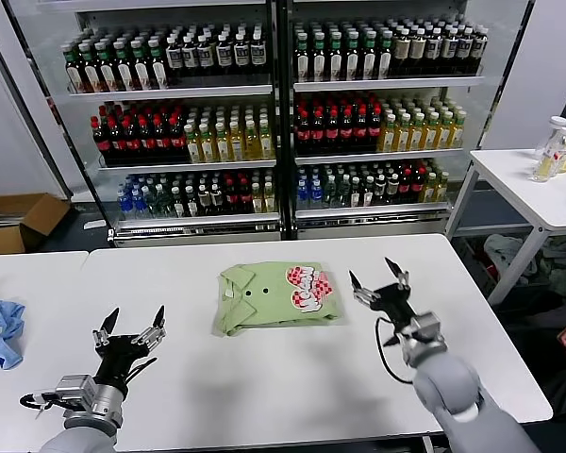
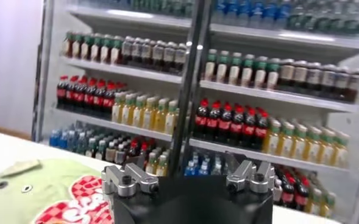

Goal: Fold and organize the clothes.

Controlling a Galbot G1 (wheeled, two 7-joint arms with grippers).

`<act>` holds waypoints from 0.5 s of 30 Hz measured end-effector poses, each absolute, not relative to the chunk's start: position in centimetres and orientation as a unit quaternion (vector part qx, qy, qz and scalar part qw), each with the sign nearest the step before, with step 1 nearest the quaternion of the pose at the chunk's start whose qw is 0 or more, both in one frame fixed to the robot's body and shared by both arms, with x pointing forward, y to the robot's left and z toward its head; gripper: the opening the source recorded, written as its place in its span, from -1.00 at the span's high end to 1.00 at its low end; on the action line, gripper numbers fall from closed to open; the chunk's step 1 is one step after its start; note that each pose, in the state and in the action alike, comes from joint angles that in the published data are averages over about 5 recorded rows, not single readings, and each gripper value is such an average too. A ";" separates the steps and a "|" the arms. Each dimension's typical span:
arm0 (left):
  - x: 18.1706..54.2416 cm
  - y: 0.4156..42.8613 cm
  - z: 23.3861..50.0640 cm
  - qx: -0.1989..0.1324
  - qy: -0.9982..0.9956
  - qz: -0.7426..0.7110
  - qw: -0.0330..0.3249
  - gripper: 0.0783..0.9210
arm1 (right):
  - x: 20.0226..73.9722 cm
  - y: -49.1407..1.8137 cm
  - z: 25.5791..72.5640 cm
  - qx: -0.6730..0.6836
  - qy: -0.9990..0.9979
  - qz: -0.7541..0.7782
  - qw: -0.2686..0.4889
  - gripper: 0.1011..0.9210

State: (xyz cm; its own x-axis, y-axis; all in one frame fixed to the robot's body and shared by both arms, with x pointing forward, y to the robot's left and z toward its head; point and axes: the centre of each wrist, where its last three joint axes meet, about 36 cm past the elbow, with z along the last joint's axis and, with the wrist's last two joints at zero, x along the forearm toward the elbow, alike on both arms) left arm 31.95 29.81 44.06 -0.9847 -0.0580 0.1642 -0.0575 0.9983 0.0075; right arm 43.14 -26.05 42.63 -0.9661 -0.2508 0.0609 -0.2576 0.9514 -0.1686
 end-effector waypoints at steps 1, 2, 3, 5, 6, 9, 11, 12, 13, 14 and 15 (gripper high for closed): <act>31.9 29.9 44.1 0.029 -0.996 -0.002 0.083 -0.77 | 42.4 -26.2 42.6 0.125 -0.989 0.083 0.019 -0.76; 31.9 29.9 44.1 0.028 -0.996 -0.003 0.083 -0.77 | 41.7 -26.2 42.5 0.121 -0.989 0.079 0.019 -0.76; 31.9 29.9 44.1 0.027 -0.996 -0.004 0.084 -0.77 | 41.1 -26.3 42.4 0.118 -0.990 0.075 0.019 -0.76; 31.8 29.9 44.1 0.026 -0.996 -0.006 0.085 -0.77 | 40.0 -26.4 42.3 0.111 -0.991 0.068 0.018 -0.76; 31.8 30.0 44.0 0.025 -0.996 -0.006 0.085 -0.77 | 39.5 -26.4 42.3 0.108 -0.992 0.064 0.017 -0.76; 31.8 30.0 44.0 0.024 -0.996 -0.008 0.086 -0.77 | 38.3 -26.3 42.3 0.100 -0.993 0.056 0.013 -0.76; 31.8 30.1 44.1 0.023 -0.996 -0.009 0.087 -0.77 | 37.6 -26.2 42.4 0.095 -0.994 0.054 0.010 -0.76; 31.8 30.1 44.1 0.022 -0.996 -0.010 0.087 -0.77 | 37.3 -26.2 42.4 0.093 -0.994 0.054 0.010 -0.76; 31.8 30.2 44.1 0.022 -0.996 -0.011 0.087 -0.77 | 37.0 -26.2 42.5 0.090 -0.994 0.054 0.009 -0.76; 31.8 30.2 44.1 0.021 -0.996 -0.012 0.088 -0.77 | 36.8 -26.3 42.5 0.088 -0.995 0.054 0.009 -0.76; 31.8 30.3 44.0 0.021 -0.996 -0.013 0.088 -0.77 | 36.6 -26.3 42.5 0.086 -0.995 0.054 0.009 -0.76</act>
